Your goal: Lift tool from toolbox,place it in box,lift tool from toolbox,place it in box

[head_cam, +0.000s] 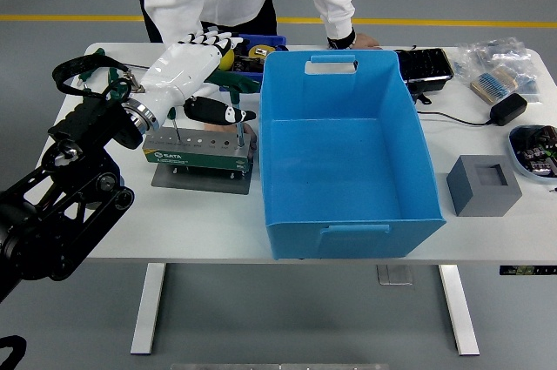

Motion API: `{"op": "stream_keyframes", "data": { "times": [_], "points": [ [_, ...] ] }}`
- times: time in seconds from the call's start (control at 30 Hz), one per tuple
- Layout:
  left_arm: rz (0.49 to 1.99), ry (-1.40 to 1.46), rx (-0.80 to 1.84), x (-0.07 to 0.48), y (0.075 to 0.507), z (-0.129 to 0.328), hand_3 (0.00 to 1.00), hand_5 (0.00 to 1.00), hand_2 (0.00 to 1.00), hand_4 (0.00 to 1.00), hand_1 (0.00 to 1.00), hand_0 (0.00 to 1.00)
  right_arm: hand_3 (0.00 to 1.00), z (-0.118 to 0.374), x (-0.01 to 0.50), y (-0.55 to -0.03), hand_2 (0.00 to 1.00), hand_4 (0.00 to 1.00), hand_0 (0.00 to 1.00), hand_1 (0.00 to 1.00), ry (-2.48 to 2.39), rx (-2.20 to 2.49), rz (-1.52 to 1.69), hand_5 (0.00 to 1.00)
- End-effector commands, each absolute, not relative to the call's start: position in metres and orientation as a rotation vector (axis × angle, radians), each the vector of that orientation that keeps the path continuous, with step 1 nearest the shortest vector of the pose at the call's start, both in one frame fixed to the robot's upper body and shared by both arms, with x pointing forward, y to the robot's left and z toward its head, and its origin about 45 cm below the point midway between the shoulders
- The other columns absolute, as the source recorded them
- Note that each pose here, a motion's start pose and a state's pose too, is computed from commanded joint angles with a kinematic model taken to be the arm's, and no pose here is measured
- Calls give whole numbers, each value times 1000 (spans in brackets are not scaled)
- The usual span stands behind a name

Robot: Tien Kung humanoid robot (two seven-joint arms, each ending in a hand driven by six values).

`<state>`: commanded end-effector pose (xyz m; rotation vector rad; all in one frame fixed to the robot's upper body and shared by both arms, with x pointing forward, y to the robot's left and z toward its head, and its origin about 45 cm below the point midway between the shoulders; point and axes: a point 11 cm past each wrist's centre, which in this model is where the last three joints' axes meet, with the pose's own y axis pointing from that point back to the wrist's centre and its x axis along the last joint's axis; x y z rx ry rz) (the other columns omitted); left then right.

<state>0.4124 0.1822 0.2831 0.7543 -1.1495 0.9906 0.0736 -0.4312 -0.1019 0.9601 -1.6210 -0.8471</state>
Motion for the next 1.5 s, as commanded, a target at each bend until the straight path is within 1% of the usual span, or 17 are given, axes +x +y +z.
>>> {"op": "stream_keyframes", "data": {
  "times": [0.1, 0.13, 0.3, 0.33, 0.5, 0.53, 0.9, 0.93, 1.1, 1.13, 1.33, 1.37, 1.5],
  "points": [
    [1006, -1191, 702, 421, 178, 284, 862, 526, 954, 998, 915, 924, 577, -102, 75, -432, 720, 837, 672, 640, -1623, 960, -846, 746],
    [1013, -1195, 692, 422, 178, 284, 730, 536, 785, 998, 801, 827, 577, -102, 75, -432, 720, 837, 672, 640, -1623, 961, -846, 746],
    [1000, -1188, 712, 431, 176, 273, 730, 536, 785, 998, 801, 827, 577, -101, 76, -431, 720, 837, 672, 640, -1623, 962, -846, 746],
    [994, -1183, 723, 432, 176, 270, 702, 569, 726, 998, 754, 795, 577, -101, 76, -431, 720, 837, 672, 640, -1622, 963, -845, 746],
    [964, -1131, 780, 436, 175, 253, 702, 569, 726, 998, 754, 795, 577, -102, 76, -431, 720, 837, 672, 640, -1619, 963, -846, 746],
    [963, -1124, 786, 437, 175, 251, 683, 601, 686, 998, 716, 769, 576, -102, 76, -431, 720, 837, 672, 640, -1617, 963, -845, 746],
    [963, -1144, 827, 446, 176, 238, 678, 618, 684, 998, 708, 754, 577, -101, 77, -432, 720, 838, 672, 640, -1612, 967, -839, 746],
    [970, -1161, 832, 447, 177, 238, 596, 599, 536, 998, 498, 540, 577, -101, 77, -432, 720, 838, 672, 639, -1613, 967, -838, 747],
    [995, -1242, 845, 451, 178, 241, 596, 599, 536, 998, 498, 540, 577, -100, 79, -433, 720, 838, 672, 639, -1613, 970, -833, 747],
    [998, -1256, 848, 451, 178, 242, 450, 599, 367, 998, 312, 384, 577, -100, 79, -433, 720, 839, 672, 639, -1613, 970, -833, 747],
    [1003, -1302, 875, 454, 181, 242, 450, 599, 367, 998, 312, 384, 577, -100, 79, -433, 720, 839, 672, 639, -1617, 969, -833, 747],
    [1004, -1302, 878, 454, 182, 241, 397, 641, 322, 998, 261, 358, 577, -100, 79, -433, 718, 838, 672, 638, -1618, 969, -833, 749],
    [1012, -1299, 885, 455, 184, 239, 397, 641, 322, 998, 261, 358, 577, -100, 80, -433, 718, 838, 672, 638, -1621, 970, -833, 749]
  ]
}}
